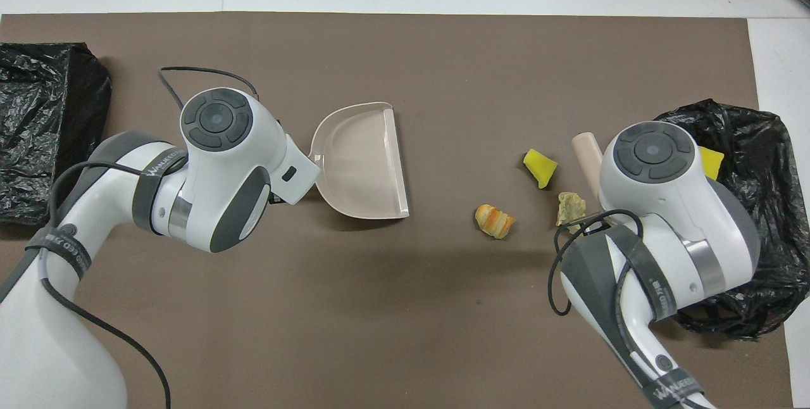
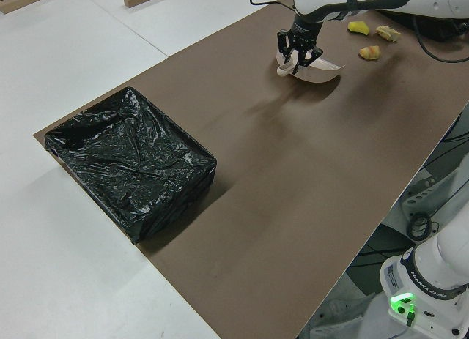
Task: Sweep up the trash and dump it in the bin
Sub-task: 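Sweep the remaining trash toward the dustpan with the right gripper's brush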
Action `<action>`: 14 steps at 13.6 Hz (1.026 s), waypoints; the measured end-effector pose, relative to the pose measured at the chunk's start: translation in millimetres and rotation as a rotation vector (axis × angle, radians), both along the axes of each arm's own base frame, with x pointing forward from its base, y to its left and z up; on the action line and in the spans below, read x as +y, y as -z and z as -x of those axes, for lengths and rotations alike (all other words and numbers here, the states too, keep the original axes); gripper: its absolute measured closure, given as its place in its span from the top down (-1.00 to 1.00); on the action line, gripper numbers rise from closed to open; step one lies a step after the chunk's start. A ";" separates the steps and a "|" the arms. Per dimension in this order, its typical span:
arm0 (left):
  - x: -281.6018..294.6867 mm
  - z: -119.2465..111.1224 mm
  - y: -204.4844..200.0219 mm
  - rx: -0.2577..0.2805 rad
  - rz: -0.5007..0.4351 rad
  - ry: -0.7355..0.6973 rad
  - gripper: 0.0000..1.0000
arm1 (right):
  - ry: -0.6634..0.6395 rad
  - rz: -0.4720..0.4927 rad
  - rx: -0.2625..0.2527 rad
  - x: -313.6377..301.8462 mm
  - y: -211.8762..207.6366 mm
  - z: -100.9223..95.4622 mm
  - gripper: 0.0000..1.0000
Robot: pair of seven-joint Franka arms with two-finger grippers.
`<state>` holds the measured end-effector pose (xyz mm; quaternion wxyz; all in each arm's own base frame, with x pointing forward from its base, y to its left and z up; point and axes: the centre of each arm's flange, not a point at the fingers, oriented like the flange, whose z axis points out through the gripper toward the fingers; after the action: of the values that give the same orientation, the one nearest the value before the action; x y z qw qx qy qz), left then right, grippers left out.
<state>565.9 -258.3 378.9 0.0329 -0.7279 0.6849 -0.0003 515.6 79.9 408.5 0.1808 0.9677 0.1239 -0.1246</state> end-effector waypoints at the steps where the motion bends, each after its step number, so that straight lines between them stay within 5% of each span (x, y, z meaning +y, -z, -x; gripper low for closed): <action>1: -5.0 3.9 2.9 0.004 -0.001 -0.021 -0.34 | -0.027 0.000 0.034 -6.7 10.4 1.2 -0.50; 7: -11.8 12.3 10.8 0.016 -0.006 -0.092 -0.34 | -0.081 -0.028 0.086 6.5 56.1 18.6 -0.50; 14: -13.1 17.8 12.9 0.021 -0.009 -0.116 -0.34 | -0.036 -0.229 0.089 75.8 74.5 31.7 -0.50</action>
<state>548.1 -271.4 366.0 0.0289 -0.7661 0.6420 0.0123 483.9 155.6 334.0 0.0655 0.9732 0.1628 -0.1490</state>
